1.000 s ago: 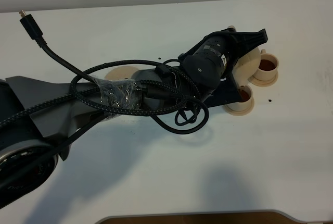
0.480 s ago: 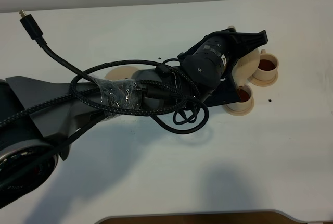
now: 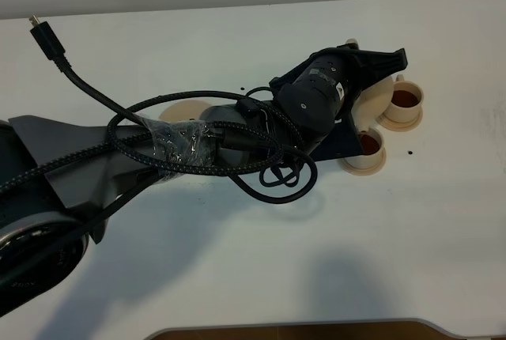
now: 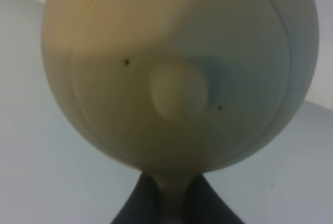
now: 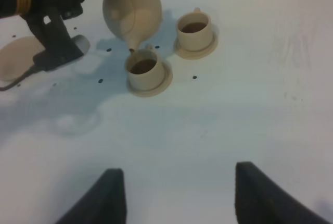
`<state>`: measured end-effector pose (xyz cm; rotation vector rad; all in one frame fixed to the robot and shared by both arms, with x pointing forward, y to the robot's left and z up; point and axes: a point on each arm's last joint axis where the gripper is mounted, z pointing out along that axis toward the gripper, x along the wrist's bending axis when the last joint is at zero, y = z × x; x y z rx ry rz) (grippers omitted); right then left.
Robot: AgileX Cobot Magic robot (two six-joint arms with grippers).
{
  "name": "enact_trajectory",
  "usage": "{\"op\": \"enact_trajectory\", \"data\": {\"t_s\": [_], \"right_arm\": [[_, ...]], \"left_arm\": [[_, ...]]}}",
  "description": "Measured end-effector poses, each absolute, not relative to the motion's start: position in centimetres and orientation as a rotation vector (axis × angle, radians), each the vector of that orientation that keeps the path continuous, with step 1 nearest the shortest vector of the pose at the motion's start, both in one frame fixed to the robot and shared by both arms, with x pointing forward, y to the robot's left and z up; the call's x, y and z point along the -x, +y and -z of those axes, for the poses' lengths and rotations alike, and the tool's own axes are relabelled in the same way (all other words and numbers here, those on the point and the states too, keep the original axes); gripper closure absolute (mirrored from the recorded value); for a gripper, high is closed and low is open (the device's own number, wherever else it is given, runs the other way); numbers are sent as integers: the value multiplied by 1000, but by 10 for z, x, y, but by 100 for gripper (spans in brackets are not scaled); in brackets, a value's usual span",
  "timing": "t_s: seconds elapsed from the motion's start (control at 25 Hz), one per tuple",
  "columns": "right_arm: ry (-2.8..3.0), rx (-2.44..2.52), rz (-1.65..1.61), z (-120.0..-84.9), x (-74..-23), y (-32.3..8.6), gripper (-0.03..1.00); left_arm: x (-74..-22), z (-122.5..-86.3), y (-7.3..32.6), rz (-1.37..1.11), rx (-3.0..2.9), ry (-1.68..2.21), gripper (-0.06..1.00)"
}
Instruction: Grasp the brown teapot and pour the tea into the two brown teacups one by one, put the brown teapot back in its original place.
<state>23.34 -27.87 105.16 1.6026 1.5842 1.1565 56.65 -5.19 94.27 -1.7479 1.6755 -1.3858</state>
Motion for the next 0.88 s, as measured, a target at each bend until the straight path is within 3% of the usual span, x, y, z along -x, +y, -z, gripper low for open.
{"op": "enact_trajectory", "data": {"t_s": [0.88], "right_arm": [[1584,-1603,-1157,-1052,-233,-279,49]], "left_arm": [[-568,-948,-55,1379,1666,1723,80]]}}
